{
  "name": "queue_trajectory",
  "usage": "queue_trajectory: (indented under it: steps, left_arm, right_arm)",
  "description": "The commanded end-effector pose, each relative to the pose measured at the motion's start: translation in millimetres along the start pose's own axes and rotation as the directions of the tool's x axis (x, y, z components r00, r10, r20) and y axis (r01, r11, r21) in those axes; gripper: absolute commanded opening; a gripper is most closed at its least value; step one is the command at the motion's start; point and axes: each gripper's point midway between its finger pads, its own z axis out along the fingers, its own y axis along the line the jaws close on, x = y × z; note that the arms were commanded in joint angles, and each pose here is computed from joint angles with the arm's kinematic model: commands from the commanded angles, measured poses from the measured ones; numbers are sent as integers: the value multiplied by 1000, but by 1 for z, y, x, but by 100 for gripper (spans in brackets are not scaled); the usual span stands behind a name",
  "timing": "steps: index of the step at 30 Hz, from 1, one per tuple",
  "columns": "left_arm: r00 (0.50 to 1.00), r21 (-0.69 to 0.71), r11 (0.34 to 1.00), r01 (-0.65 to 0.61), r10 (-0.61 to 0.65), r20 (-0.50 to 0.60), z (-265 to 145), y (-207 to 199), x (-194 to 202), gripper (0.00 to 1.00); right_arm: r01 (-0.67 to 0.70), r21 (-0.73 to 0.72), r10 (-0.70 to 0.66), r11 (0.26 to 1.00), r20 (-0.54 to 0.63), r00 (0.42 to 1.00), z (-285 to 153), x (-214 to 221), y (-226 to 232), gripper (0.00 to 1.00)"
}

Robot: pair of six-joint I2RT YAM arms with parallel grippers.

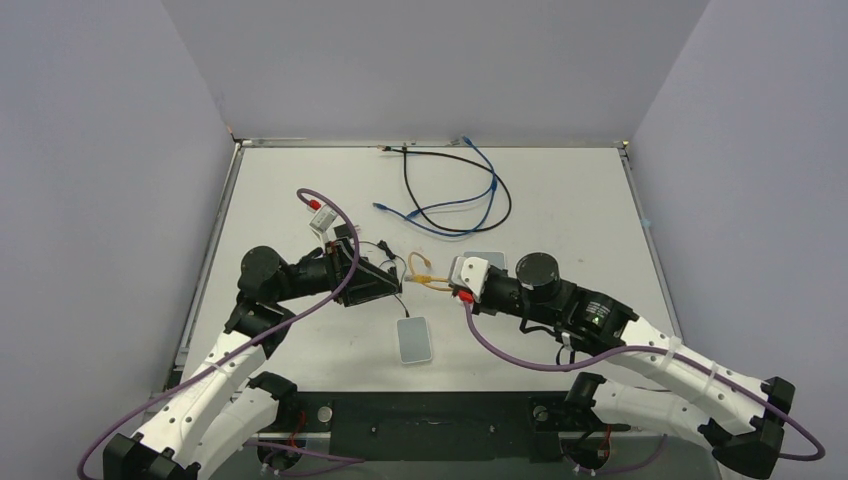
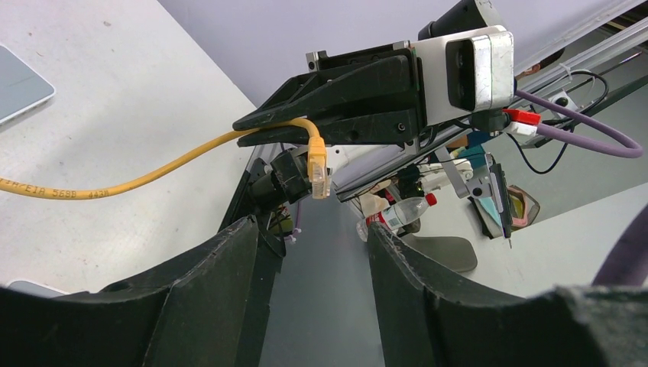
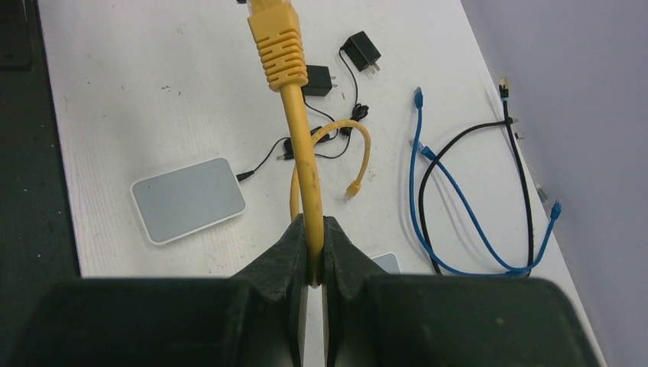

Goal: Insert the plug into the switch port
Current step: Pick up the connector from the center of the board.

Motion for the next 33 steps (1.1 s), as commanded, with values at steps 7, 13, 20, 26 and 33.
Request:
queue_trajectory:
  steps: [7, 13, 20, 26, 33]
  left_arm:
    - [997, 44, 996, -75, 74, 19, 1, -20, -13, 50]
    - [997, 43, 996, -77, 76, 20, 0, -20, -12, 47]
    - [997, 32, 997, -71, 70, 19, 1, -17, -12, 44]
    - [998, 22, 998, -62, 62, 12, 1, -12, -10, 37]
    - [998, 16, 998, -57, 56, 10, 2, -9, -11, 29]
  right_arm:
    - [-7, -14, 8, 1000, 107, 994, 6, -35, -2, 0]
    - [-4, -28, 7, 1000, 103, 995, 10, -36, 1, 0]
    - [-7, -33, 10, 999, 96, 995, 15, -36, 3, 0]
    - [-9, -26, 12, 1000, 101, 995, 16, -37, 2, 0]
    - [-11, -25, 13, 1000, 98, 995, 17, -37, 2, 0]
